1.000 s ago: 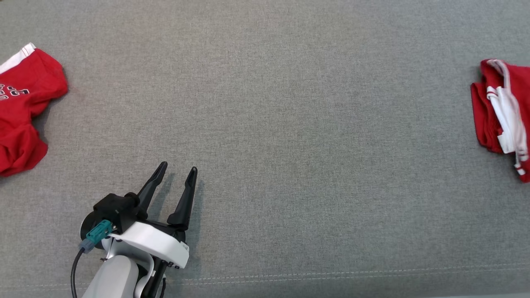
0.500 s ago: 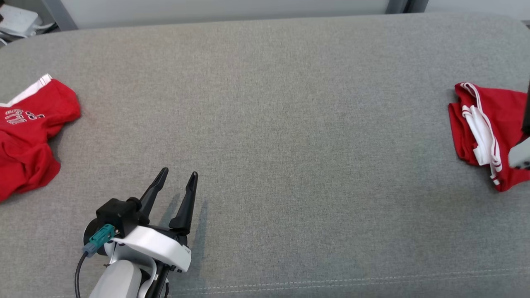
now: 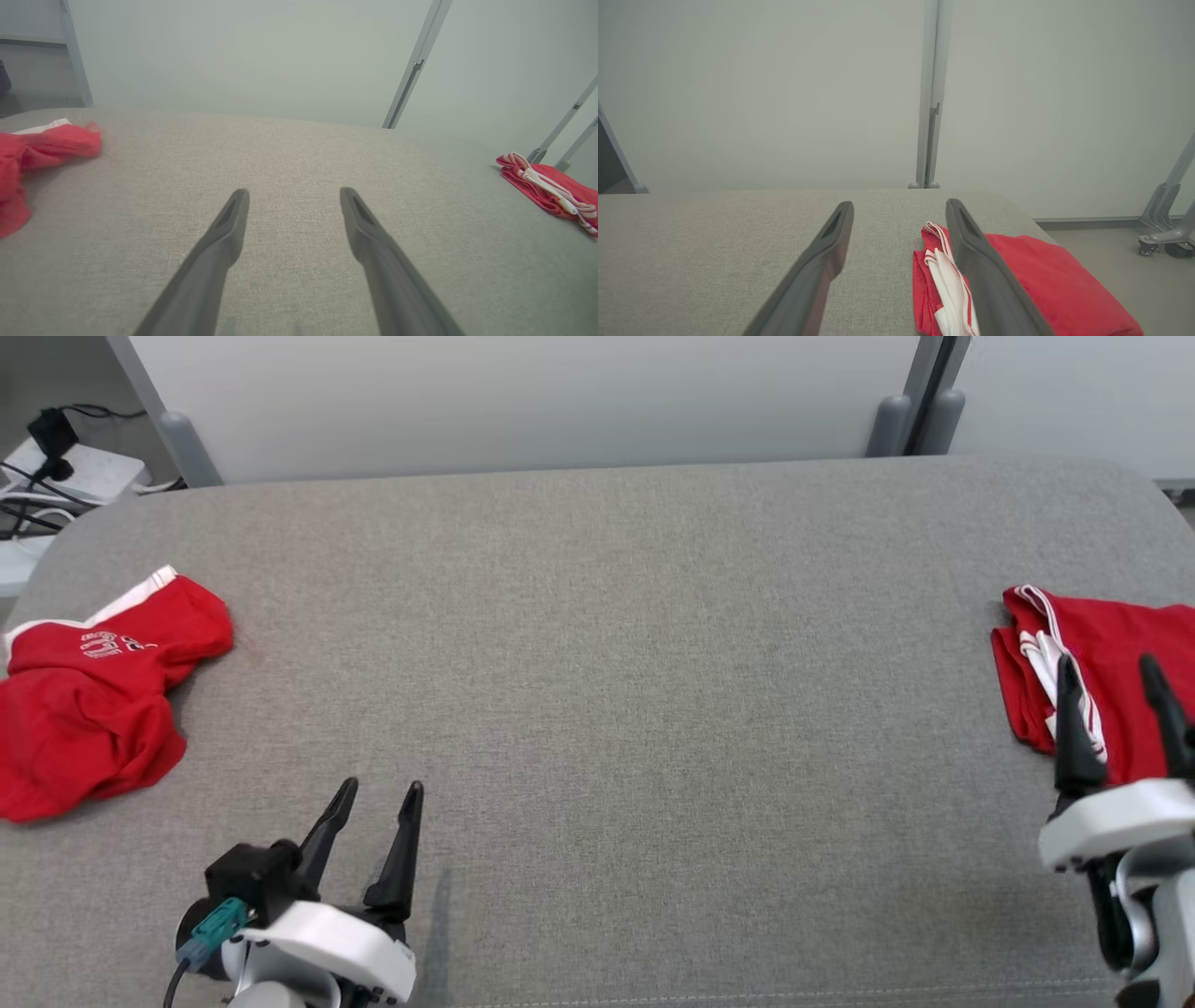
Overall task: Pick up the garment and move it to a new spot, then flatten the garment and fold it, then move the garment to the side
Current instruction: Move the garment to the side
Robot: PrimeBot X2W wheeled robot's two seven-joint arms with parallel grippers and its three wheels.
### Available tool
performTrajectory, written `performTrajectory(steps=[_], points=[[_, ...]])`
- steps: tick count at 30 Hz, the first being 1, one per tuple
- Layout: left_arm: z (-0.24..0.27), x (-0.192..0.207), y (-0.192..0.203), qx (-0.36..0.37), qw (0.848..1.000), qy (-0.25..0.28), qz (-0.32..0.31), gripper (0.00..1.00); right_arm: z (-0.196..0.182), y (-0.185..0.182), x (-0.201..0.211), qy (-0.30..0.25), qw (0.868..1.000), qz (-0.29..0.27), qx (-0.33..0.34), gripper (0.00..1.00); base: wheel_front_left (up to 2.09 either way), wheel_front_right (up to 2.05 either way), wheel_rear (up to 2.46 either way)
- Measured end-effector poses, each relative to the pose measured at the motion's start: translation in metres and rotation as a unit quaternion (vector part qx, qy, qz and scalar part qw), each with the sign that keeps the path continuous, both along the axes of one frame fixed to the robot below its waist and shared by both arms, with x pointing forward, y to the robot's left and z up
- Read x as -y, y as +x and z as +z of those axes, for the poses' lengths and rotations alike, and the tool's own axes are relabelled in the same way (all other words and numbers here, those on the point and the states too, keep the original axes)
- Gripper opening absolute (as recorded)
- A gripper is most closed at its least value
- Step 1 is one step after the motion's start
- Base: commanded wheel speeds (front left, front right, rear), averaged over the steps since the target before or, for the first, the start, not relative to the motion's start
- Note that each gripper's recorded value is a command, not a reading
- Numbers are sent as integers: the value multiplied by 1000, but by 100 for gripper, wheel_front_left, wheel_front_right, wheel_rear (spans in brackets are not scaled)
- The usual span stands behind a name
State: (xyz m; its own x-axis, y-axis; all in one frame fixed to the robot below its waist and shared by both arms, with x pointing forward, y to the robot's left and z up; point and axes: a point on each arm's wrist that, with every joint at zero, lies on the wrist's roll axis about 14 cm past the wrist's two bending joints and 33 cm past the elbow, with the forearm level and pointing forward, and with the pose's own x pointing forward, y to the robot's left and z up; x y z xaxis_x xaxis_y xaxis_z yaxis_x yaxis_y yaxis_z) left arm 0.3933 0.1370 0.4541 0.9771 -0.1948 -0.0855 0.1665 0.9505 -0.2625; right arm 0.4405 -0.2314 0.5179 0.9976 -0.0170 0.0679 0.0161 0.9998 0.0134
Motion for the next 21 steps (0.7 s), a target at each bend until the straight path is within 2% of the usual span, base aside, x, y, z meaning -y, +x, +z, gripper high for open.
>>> performTrajectory(steps=[8,21], points=[[-4,-30,-20,-4,999,27,43,100,-10,-25,-26,23,999,23,-7,100,0,0,0],[-1,-55,-40,3,995,55,87,100,-25,-47,-41,30,998,39,-28,100,0,0,0]])
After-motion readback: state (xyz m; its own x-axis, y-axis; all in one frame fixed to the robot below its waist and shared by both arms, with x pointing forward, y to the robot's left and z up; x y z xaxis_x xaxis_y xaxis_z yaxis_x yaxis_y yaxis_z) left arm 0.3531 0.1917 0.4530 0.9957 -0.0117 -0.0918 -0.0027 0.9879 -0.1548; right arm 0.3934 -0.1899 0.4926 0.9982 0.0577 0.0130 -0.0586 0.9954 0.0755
